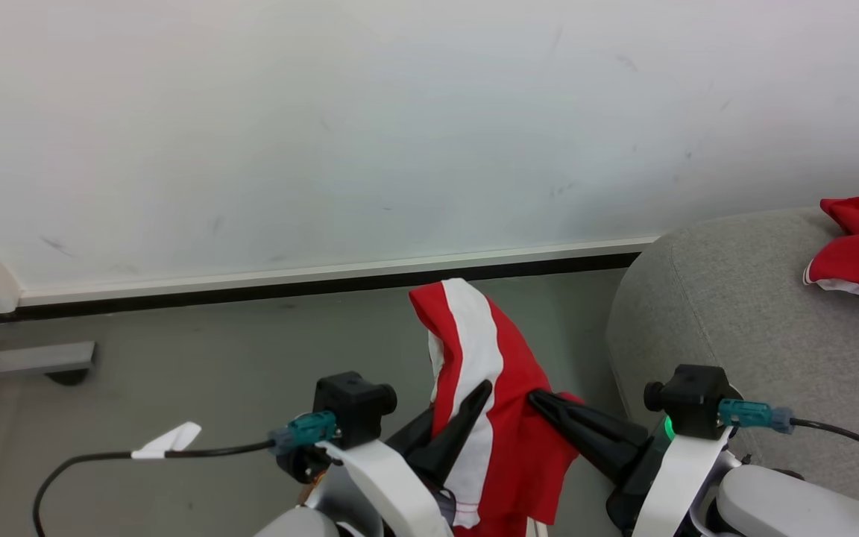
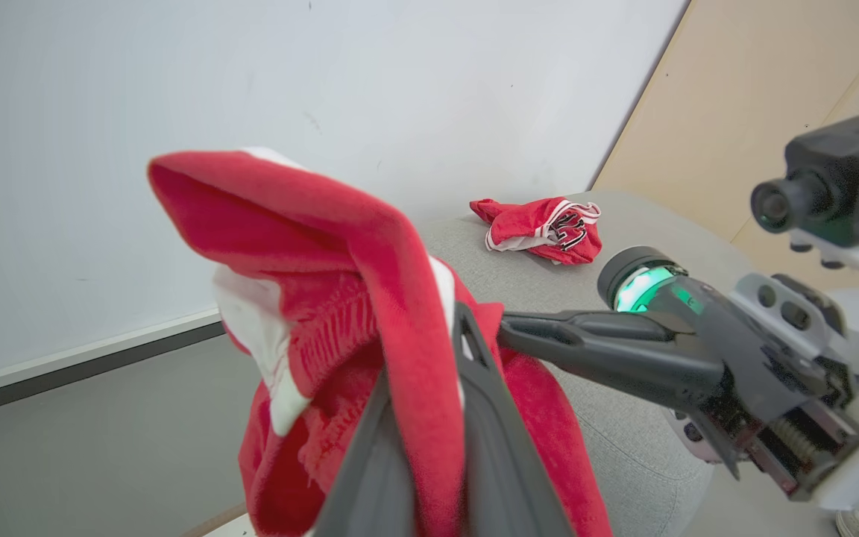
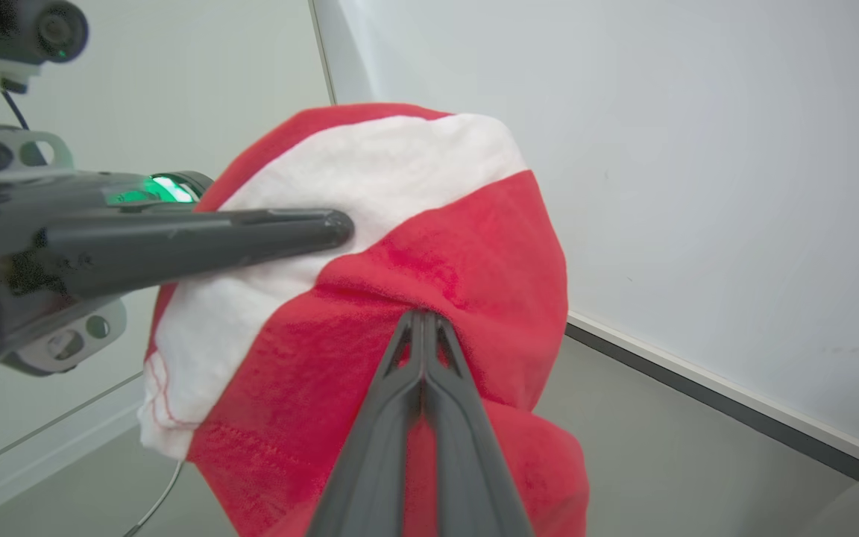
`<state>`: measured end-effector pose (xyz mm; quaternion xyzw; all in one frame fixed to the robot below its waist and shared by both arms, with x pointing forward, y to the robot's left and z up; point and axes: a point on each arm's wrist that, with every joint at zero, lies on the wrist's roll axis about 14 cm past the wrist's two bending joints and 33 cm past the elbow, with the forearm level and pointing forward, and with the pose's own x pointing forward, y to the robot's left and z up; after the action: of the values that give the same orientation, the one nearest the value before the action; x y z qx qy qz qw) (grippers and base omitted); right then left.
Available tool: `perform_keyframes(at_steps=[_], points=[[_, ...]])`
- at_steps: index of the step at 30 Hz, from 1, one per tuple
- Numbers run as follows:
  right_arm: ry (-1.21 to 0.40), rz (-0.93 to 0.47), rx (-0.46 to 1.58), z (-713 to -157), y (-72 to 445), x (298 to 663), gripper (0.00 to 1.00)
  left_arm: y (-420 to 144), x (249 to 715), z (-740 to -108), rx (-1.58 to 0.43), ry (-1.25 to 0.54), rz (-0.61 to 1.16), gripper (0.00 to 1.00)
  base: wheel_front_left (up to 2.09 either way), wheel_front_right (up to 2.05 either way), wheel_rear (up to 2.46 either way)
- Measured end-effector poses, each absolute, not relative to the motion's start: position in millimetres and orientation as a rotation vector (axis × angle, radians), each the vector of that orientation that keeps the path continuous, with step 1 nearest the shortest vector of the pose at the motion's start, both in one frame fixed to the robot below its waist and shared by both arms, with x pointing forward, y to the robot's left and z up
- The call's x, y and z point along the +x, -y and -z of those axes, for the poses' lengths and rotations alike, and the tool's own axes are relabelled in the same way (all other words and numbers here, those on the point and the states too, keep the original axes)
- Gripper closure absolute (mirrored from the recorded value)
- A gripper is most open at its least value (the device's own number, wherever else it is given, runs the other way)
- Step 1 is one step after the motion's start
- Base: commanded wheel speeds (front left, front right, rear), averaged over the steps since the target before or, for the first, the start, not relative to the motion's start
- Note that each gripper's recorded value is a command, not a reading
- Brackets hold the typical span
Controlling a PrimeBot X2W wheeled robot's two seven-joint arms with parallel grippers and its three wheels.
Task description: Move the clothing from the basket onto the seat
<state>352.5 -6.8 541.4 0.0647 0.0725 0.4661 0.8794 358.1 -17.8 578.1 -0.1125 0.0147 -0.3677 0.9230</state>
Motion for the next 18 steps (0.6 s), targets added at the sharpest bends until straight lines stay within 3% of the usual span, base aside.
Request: perform_keyframes(at_steps=[2, 4, 5, 6, 8, 9, 11, 18], points=[[-0.137, -0.965, 0.137, -544.0, 9.3, 354.2, 1.00, 17.4, 358.9, -577.5, -0.231, -0.031, 0.750, 0.98, 0.00, 0.00, 0.00], [-0.125, -0.960, 0.137, -547.0, 11.3, 355.9, 1.00, 17.5, 359.1, -576.6, -0.230, -0.032, 0.747, 0.87, 0.00, 0.00, 0.00], [-0.123, -0.958, 0.136, -547.6, 12.0, 356.4, 1.00, 17.3, 359.1, -576.8, -0.232, -0.029, 0.745, 0.72, 0.00, 0.00, 0.00], [-0.118, -0.956, 0.137, -548.5, 12.7, 356.6, 1.00, 17.1, 359.3, -576.6, -0.231, -0.028, 0.742, 0.68, 0.00, 0.00, 0.00], [-0.114, -0.951, 0.138, -549.4, 14.7, 357.4, 1.00, 16.6, 359.5, -576.5, -0.233, -0.024, 0.736, 0.45, 0.00, 0.00, 0.00], [-0.112, -0.947, 0.138, -549.8, 16.0, 358.4, 1.00, 16.5, 359.5, -576.0, -0.234, -0.024, 0.735, 0.15, 0.00, 0.00, 0.00], [-0.109, -0.939, 0.138, -550.2, 18.3, 360.1, 1.00, 16.2, 359.4, -574.5, -0.233, -0.023, 0.731, 0.00, 0.00, 0.00, 0.00], [-0.092, -0.896, 0.134, -557.1, 33.0, 370.4, 1.00, 16.0, 359.6, -570.5, -0.228, -0.023, 0.723, 0.00, 0.00, 0.00, 0.00]])
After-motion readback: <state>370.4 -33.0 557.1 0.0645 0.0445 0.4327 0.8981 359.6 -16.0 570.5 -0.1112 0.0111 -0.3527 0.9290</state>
